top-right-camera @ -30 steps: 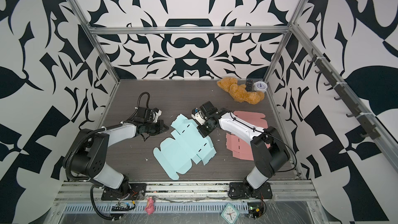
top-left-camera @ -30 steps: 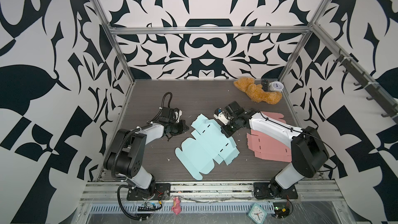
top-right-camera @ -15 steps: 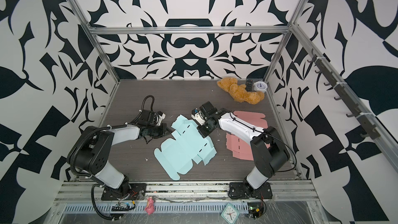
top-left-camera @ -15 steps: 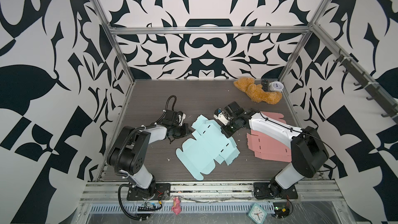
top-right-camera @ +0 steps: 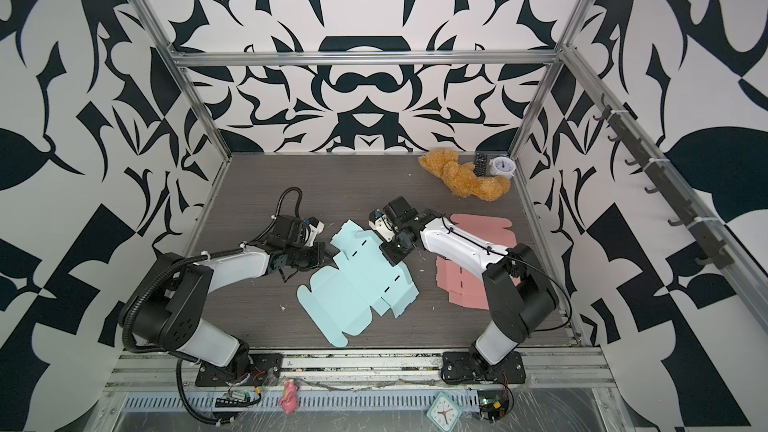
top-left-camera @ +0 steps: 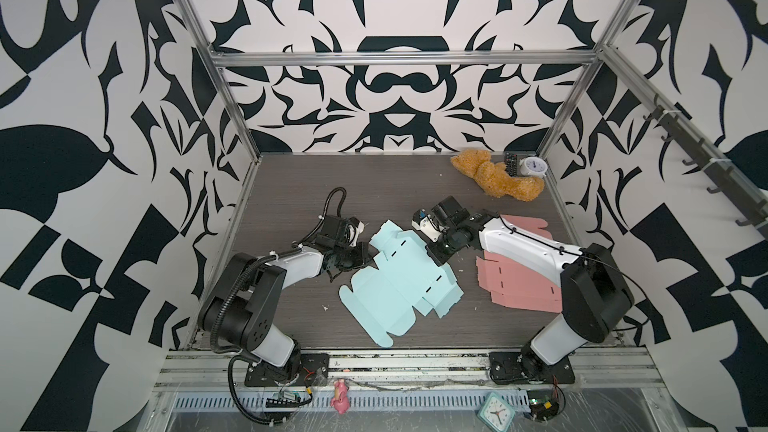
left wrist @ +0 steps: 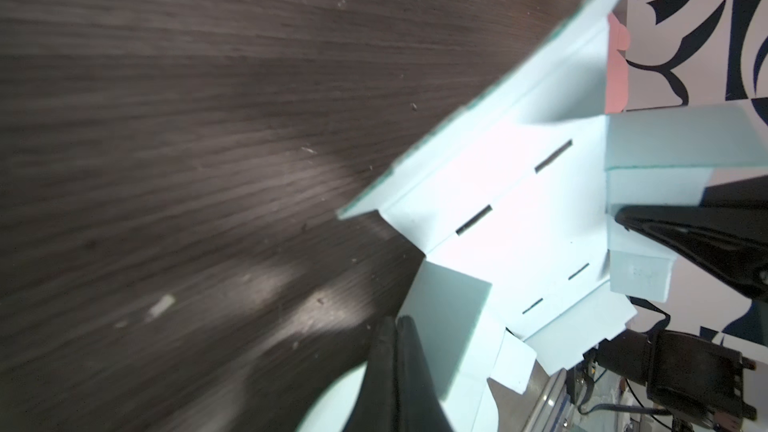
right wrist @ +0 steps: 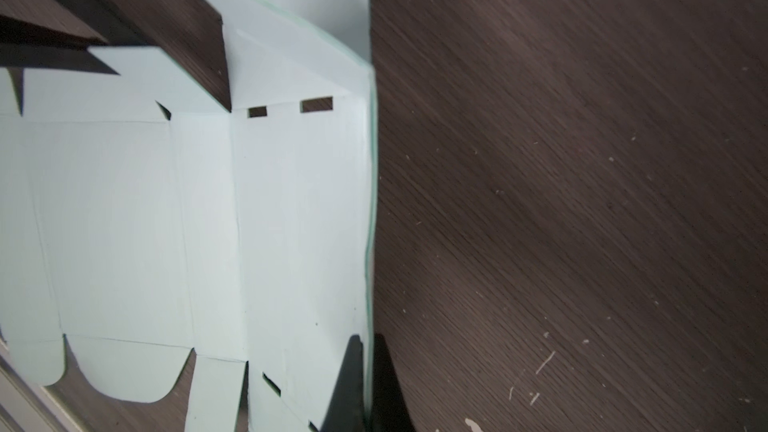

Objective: Fold the paper box

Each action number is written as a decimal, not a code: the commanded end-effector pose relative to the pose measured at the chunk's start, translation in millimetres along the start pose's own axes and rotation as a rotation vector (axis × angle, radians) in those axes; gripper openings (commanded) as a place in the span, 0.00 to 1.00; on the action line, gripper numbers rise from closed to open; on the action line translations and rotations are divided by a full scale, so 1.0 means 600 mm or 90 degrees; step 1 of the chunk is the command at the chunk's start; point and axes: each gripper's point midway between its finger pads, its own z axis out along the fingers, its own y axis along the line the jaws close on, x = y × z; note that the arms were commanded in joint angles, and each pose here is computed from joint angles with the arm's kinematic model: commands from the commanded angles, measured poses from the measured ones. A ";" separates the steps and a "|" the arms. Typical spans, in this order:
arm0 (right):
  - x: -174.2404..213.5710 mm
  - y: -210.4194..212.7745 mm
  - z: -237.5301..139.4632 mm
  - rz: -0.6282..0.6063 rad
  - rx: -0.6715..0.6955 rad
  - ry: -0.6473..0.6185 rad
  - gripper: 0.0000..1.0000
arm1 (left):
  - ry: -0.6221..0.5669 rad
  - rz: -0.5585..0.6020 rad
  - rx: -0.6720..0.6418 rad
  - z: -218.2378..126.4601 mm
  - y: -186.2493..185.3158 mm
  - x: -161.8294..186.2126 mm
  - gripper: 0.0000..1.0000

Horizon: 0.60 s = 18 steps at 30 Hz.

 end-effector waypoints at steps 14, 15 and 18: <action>-0.052 0.005 -0.057 -0.143 0.137 -0.084 0.00 | -0.014 0.025 0.043 0.006 -0.038 0.014 0.03; -0.053 0.001 -0.062 -0.157 0.159 -0.085 0.00 | -0.019 0.029 0.048 0.004 -0.039 0.012 0.03; -0.053 -0.001 -0.069 -0.201 0.202 -0.081 0.00 | -0.038 0.049 0.052 -0.005 -0.044 0.002 0.03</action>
